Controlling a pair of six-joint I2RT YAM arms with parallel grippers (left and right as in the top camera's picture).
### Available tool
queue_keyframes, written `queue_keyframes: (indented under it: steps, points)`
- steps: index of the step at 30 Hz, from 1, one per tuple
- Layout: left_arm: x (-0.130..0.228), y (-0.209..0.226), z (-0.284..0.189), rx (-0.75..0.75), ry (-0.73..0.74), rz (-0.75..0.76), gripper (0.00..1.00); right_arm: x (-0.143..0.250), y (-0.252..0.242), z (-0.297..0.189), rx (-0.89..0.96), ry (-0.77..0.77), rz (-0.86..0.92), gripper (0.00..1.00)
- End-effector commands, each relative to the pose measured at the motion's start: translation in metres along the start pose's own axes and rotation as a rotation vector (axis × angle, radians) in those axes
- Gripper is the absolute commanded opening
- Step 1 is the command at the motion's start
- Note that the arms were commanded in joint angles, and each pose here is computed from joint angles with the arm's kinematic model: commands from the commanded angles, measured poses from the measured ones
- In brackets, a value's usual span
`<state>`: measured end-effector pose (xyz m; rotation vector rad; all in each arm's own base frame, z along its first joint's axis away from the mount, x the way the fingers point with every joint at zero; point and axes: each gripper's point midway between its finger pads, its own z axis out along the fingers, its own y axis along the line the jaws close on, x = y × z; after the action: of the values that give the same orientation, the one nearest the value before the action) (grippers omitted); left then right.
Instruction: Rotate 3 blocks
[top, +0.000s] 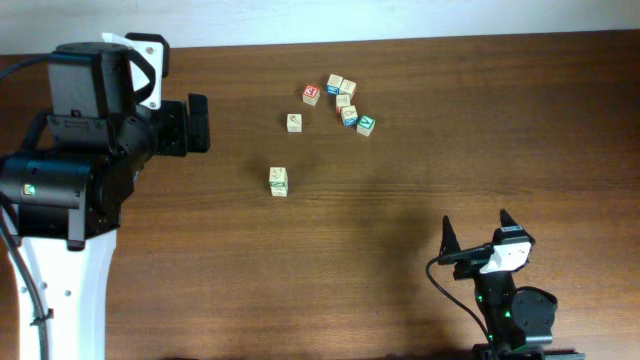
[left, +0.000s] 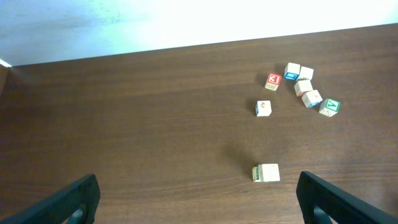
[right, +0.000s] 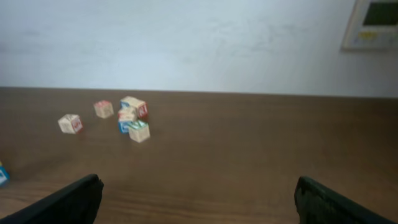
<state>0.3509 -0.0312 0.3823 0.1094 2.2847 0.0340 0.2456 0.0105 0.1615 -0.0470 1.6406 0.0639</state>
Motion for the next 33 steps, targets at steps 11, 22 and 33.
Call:
queue_keyframes:
  steps: [11,22,33]
  points:
    - [-0.004,0.004,-0.003,-0.017,-0.014,0.001,0.99,0.004,-0.004,0.000,0.031,0.003,-0.004,0.98]
    - [-0.004,0.004,-0.003,-0.017,-0.014,0.001,0.99,0.004,-0.004,0.000,0.031,0.003,-0.004,0.98]
    - [0.019,0.004,-0.002,-0.020,0.080,0.019,0.99,0.004,-0.004,0.000,0.031,0.003,-0.004,0.98]
